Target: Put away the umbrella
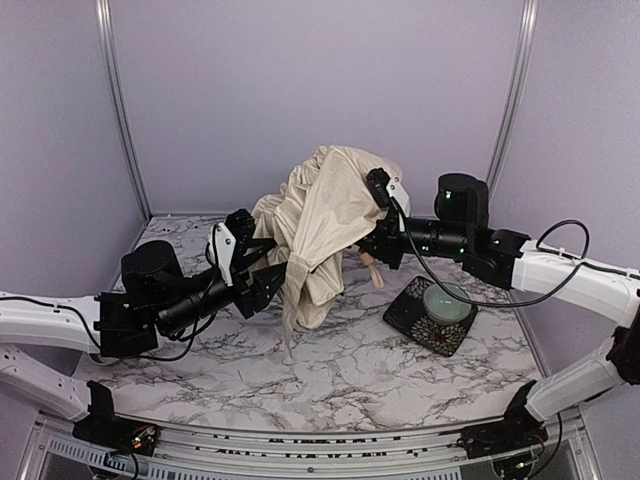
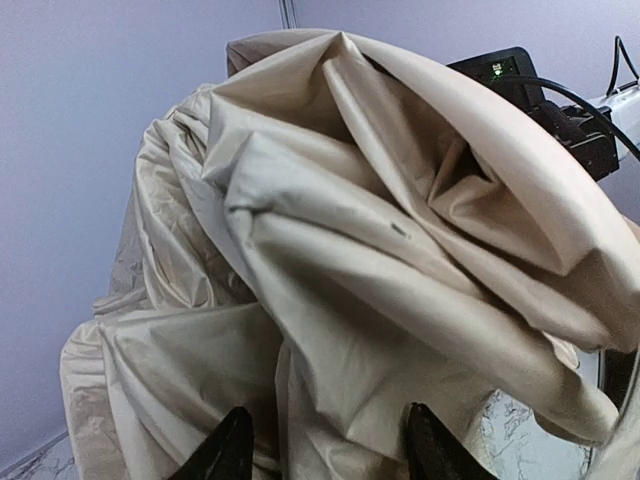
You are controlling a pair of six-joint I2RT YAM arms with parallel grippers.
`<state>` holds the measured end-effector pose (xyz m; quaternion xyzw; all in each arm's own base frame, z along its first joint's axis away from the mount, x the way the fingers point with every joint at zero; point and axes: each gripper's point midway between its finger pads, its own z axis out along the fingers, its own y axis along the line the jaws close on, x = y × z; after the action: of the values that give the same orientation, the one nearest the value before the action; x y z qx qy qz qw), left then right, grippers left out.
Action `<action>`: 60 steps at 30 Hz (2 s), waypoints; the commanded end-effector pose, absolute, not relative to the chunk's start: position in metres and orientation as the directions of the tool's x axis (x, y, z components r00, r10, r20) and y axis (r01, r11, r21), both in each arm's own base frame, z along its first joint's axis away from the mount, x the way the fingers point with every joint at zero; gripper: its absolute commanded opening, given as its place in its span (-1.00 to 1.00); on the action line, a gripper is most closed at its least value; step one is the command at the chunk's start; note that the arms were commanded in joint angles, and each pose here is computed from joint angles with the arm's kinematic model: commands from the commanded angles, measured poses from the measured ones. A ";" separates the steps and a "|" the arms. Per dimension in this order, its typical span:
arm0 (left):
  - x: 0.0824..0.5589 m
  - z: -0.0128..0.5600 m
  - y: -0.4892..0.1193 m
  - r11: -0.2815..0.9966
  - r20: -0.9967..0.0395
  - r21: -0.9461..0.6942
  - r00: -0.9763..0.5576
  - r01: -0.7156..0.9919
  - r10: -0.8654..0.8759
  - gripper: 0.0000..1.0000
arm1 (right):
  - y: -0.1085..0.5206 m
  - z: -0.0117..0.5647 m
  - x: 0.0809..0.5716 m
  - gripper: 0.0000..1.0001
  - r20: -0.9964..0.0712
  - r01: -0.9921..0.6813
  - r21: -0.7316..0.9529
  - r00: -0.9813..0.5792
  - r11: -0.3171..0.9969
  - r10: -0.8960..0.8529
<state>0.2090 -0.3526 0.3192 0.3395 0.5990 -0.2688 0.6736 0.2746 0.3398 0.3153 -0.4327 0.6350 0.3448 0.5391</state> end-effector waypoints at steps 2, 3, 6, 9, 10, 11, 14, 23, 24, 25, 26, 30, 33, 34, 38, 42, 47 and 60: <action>0.197 0.302 -0.343 0.578 -0.988 0.153 0.133 0.802 0.077 0.10 | 0.335 0.363 0.271 -1.00 -0.992 -0.910 -0.109 0.073 0.401 -0.105; 0.198 0.300 -0.342 0.579 -0.988 0.154 0.130 0.801 0.082 0.08 | 0.335 0.362 0.271 -1.00 -0.992 -0.910 -0.108 0.071 0.401 -0.106; 0.200 0.296 -0.341 0.582 -0.987 0.161 0.126 0.797 0.100 0.00 | 0.335 0.363 0.271 -1.00 -0.992 -0.910 -0.108 0.071 0.400 -0.107; 0.204 0.295 -0.340 0.589 -0.987 0.162 0.123 0.791 0.106 -0.34 | 0.336 0.364 0.270 -1.00 -0.992 -0.913 -0.110 0.075 0.393 -0.104; 0.205 0.296 -0.340 0.594 -0.987 0.161 0.124 0.788 0.104 -0.54 | 0.337 0.364 0.270 -1.00 -0.992 -0.915 -0.109 0.073 0.389 -0.105; 0.207 0.298 -0.339 0.600 -0.987 0.160 0.124 0.783 0.102 -0.74 | 0.337 0.363 0.270 -1.00 -0.991 -0.916 -0.109 0.072 0.386 -0.108; 0.209 0.307 -0.337 0.608 -0.987 0.159 0.134 0.778 0.087 -1.00 | 0.339 0.351 0.272 -1.00 -0.987 -0.916 -0.111 0.057 0.385 -0.148; 0.203 0.376 -0.293 0.647 -0.964 0.138 0.253 0.750 -0.088 -1.00 | 0.341 0.297 0.266 -1.00 -0.951 -0.909 -0.163 0.041 0.384 -0.307; 0.206 0.377 -0.291 0.656 -0.963 0.135 0.254 0.743 -0.089 -1.00 | 0.343 0.298 0.262 -1.00 -0.951 -0.915 -0.166 0.050 0.368 -0.305; 0.210 0.376 -0.289 0.662 -0.965 0.128 0.248 0.738 -0.090 -1.00 | 0.345 0.300 0.258 -1.00 -0.952 -0.919 -0.168 0.057 0.356 -0.300; 0.215 0.374 -0.290 0.666 -0.968 0.118 0.235 0.737 -0.090 -1.00 | 0.347 0.303 0.254 -1.00 -0.954 -0.923 -0.173 0.070 0.345 -0.292; 0.210 0.359 -0.322 0.553 -0.979 0.103 0.183 0.827 -0.091 -1.00 | 0.351 0.323 0.245 -1.00 -0.963 -0.929 -0.187 0.109 0.319 -0.245; 0.209 0.342 -0.345 0.481 -0.989 0.069 0.125 0.874 -0.084 -1.00 | 0.352 0.335 0.243 -1.00 -0.969 -0.931 -0.188 0.124 0.312 -0.216; 0.211 0.336 -0.349 0.476 -0.991 0.059 0.109 0.877 -0.080 -1.00 | 0.352 0.338 0.242 -1.00 -0.970 -0.932 -0.188 0.126 0.310 -0.209; 0.213 0.339 -0.353 0.474 -0.984 0.049 0.123 0.879 -0.127 -1.00 | 0.352 0.340 0.242 -1.00 -0.971 -0.933 -0.183 0.122 0.311 -0.206; 0.215 0.337 -0.349 0.497 -0.979 0.070 0.154 0.865 -0.131 -0.49 | 0.343 0.344 0.254 -1.00 -0.978 -0.908 -0.163 0.095 0.387 -0.188; 0.214 0.332 -0.326 0.561 -0.977 0.080 0.178 0.824 -0.121 0.11 | 0.318 0.355 0.282 -1.00 -0.985 -0.852 -0.134 0.056 0.507 -0.165; 0.202 0.313 -0.313 0.542 -0.985 0.040 0.124 0.840 -0.120 0.19 | 0.296 0.371 0.302 -1.00 -0.992 -0.802 -0.104 0.041 0.588 -0.119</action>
<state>0.2001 -0.2987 0.3274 0.3141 0.5446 -0.3363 0.7012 0.3026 0.2992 0.3010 -0.3913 0.6920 0.2550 0.5504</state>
